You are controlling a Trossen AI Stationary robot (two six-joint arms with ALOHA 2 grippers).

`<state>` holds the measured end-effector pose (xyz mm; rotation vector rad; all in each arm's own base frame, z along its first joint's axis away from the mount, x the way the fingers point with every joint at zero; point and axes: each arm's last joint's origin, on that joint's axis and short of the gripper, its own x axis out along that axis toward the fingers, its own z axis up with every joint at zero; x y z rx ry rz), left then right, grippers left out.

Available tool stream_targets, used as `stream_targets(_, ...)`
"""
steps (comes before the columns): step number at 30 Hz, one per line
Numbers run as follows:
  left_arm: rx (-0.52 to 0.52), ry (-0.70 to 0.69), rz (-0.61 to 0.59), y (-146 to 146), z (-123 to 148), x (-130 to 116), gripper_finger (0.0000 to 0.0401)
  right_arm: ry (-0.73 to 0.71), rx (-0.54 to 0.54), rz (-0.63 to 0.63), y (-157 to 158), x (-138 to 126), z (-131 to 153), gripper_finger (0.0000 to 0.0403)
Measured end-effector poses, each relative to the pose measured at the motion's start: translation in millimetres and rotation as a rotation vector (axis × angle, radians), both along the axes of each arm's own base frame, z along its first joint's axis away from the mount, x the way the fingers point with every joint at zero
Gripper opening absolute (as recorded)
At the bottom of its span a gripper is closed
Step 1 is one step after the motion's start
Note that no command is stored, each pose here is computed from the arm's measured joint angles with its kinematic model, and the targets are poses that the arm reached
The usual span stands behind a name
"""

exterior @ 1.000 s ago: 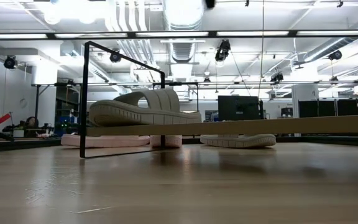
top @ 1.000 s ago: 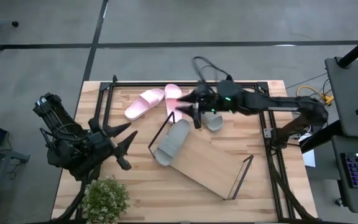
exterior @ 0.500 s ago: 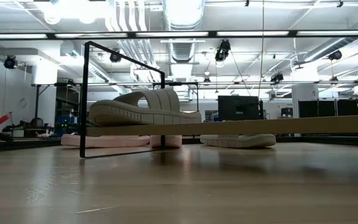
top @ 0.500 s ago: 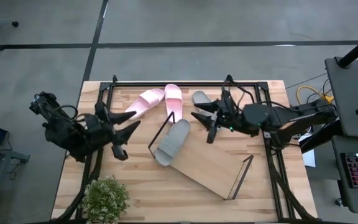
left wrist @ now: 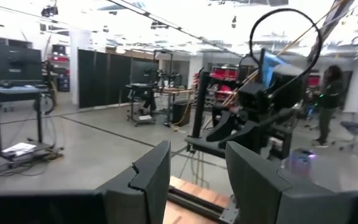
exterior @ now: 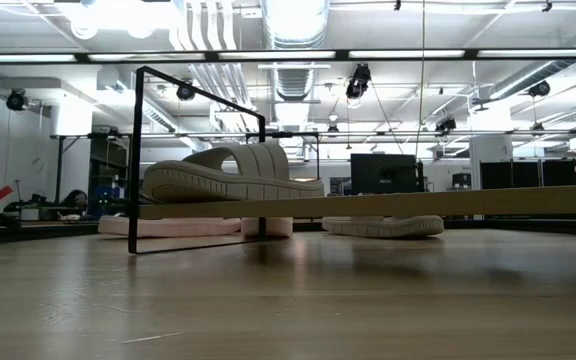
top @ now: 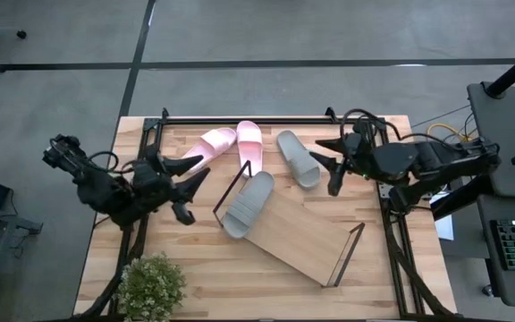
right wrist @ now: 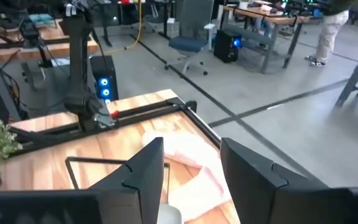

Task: Pick and place slides into the shelf
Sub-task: Put the gray slipper on the shelf

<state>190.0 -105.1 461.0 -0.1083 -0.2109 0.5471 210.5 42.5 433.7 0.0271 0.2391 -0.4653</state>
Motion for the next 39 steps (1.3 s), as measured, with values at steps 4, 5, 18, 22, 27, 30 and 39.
stream_targets(4, -0.01, -0.009, 0.026, 7.2, 1.6, 0.0, 0.014, 0.016, -0.033, 0.01, -2.6, -9.1, 2.9, 0.0147)
stream_targets(5, -0.023, -0.023, 0.031, 10.7, 3.7, -2.5, 0.014, 0.025, -0.046, 0.013, -3.3, -11.5, 3.3, 0.0146)
stream_targets(18, -0.096, 0.103, -0.174, 48.1, -8.4, -51.6, 0.014, 0.445, -0.115, -0.018, -9.5, -26.7, -33.9, 0.015)
stream_targets(22, -0.073, 0.148, -0.216, 50.7, -12.1, -57.5, 0.014, 0.566, -0.135, -0.027, -6.2, -14.5, -48.9, 0.0174)
stream_targets(27, -0.04, 0.15, -0.274, 52.7, -10.0, -63.0, 0.014, 0.781, -0.19, -0.041, -3.4, 10.9, -76.8, 0.0209)
stream_targets(30, -0.016, 0.165, -0.32, 53.4, -10.4, -66.1, 0.014, 0.893, -0.23, -0.039, -0.3, 27.8, -94.7, 0.022)
stream_targets(39, 0.01, 0.212, -0.416, 60.6, -14.1, -81.8, 0.014, 0.921, -0.109, 0.027, 0.2, 66.2, -124.3, 0.0207)
